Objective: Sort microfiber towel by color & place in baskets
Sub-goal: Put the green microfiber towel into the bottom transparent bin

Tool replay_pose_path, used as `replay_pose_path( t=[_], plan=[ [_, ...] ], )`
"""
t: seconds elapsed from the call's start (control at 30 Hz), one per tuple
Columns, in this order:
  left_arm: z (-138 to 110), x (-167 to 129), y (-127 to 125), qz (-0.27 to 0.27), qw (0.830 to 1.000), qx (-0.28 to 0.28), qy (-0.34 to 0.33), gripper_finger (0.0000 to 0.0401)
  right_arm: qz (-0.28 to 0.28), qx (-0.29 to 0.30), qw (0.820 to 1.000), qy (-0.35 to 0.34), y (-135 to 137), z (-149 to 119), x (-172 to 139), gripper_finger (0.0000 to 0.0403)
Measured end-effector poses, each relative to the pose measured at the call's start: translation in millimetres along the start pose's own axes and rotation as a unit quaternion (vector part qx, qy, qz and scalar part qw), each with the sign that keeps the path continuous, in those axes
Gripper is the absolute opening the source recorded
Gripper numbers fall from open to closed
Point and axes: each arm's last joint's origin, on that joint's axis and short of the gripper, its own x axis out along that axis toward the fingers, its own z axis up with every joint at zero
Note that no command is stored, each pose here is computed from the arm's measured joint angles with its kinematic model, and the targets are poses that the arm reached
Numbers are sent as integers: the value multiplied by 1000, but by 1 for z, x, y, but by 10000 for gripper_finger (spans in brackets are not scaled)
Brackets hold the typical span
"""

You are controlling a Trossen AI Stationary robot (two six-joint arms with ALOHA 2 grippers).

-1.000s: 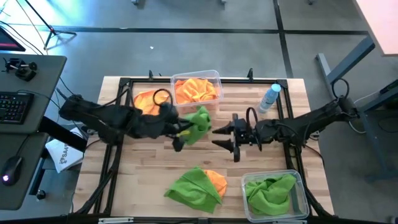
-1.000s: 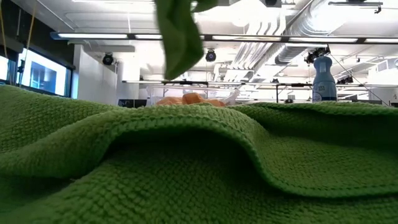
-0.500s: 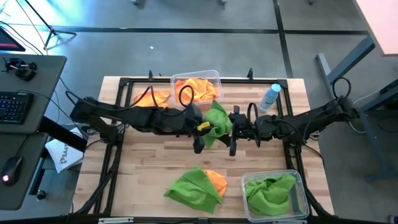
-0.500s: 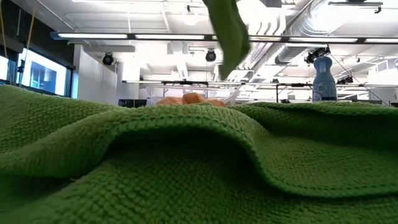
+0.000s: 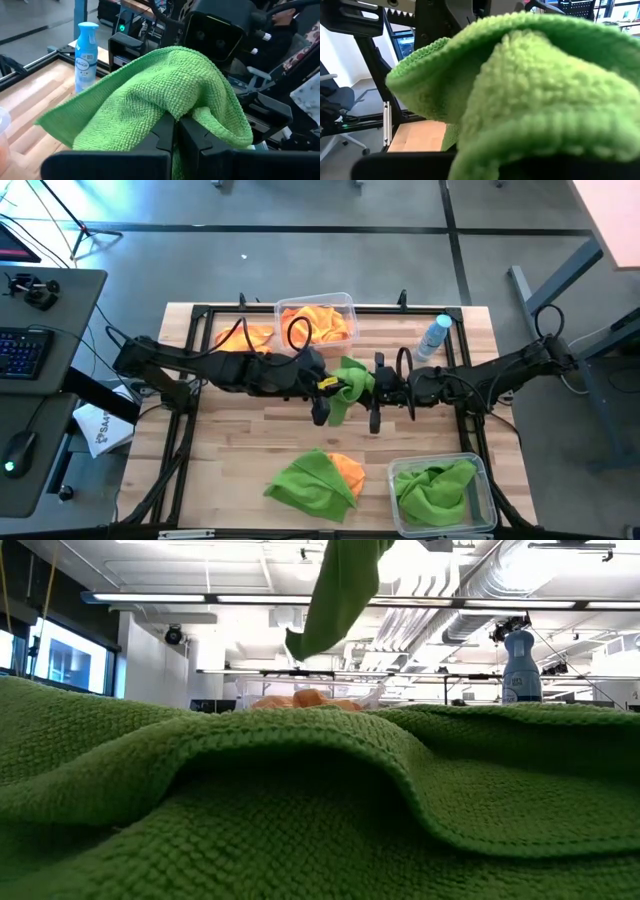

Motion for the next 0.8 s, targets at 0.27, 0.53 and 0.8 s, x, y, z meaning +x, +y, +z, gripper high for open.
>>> replay_pose_path(
  t=[0.27, 0.53, 0.8],
  plan=[
    [1, 0, 1, 6, 1000, 15, -4, 58, 0, 4, 1000, 1, 0, 0, 0, 19],
    [-1, 0, 1, -9, 999, 43, 11, 94, -1, 13, 1000, 2, 0, 0, 0, 14],
    [-1, 1, 2, -26, 998, 61, 20, 92, -1, 14, 1000, 5, 0, -1, 0, 16]
  ],
)
